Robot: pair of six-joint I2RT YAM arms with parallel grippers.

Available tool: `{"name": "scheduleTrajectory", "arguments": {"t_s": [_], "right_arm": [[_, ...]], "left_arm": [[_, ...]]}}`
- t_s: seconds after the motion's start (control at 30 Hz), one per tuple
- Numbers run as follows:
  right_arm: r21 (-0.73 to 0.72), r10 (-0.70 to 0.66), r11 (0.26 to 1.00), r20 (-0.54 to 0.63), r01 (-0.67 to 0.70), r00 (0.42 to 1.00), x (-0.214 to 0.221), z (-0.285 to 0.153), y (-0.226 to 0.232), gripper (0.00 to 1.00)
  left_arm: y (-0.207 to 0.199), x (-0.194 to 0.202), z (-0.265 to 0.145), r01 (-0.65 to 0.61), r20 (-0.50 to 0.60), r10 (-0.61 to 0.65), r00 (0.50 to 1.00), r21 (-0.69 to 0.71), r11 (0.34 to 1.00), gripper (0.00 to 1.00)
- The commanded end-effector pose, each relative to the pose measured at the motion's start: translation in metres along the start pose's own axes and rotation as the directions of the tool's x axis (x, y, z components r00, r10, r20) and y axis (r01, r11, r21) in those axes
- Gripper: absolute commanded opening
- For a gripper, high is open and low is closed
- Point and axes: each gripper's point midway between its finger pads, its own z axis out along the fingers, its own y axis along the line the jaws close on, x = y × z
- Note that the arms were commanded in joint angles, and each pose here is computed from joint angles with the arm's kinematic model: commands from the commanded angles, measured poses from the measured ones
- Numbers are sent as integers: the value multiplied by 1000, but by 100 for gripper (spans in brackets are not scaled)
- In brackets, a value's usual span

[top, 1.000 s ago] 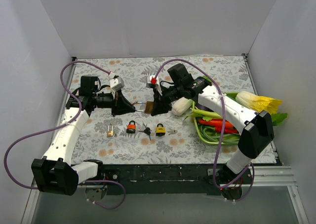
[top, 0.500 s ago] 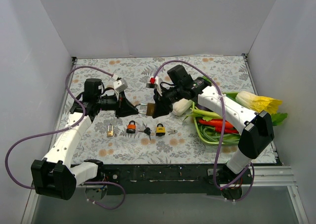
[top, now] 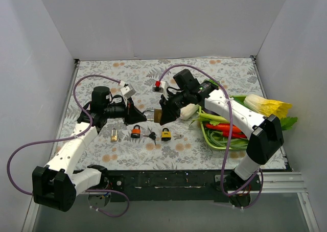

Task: Lock with the key
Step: Lock the lock.

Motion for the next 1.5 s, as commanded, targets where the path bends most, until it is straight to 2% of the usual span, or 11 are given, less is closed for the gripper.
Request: {"name": "scheduleTrajectory", "arguments": {"t_s": [0.0,0.33,0.43,0.67,0.87,1.0,1.03,1.13,1.17,1.33,1.47], "right_arm": [[-258,-419,771,482,582,769,-126,7,126,1],[-302,-456,702,504,644,734,-114,3,151,1],[-280,-470,716,486,640,737,-109,0,146,1],[-158,-448,815,437,557,780,-102,-27,99,1],[-107,-456,835,413,540,788,-99,-43,84,1],[11,-470,859,415,512,779,-110,-45,64,1],[84,-467,875,409,478,784,-115,-45,50,1],[242,-445,895,408,375,797,-128,-47,17,1],[283,-434,897,410,341,802,-132,-48,8,1],[437,-388,881,446,182,806,-151,-53,-32,1],[473,-391,867,451,157,802,-161,-40,-32,1]], "left_arm": [[-98,-16,16,-258,117,230,966,410,875,0],[-127,-9,7,-323,154,285,946,513,795,0],[-123,-13,7,-326,142,295,945,481,814,0],[-68,-39,-8,-188,125,162,979,233,954,2],[-26,-70,-37,-116,171,94,981,123,986,52],[7,-90,-44,116,183,-113,977,-4,993,76],[14,-92,-44,182,193,-173,966,-26,983,85],[24,-103,-47,334,249,-304,919,-87,939,90],[27,-108,-49,345,293,-301,908,-113,932,98],[31,-116,-54,528,412,-447,794,-102,843,98],[37,-120,-55,674,487,-575,658,-41,737,98]]}}
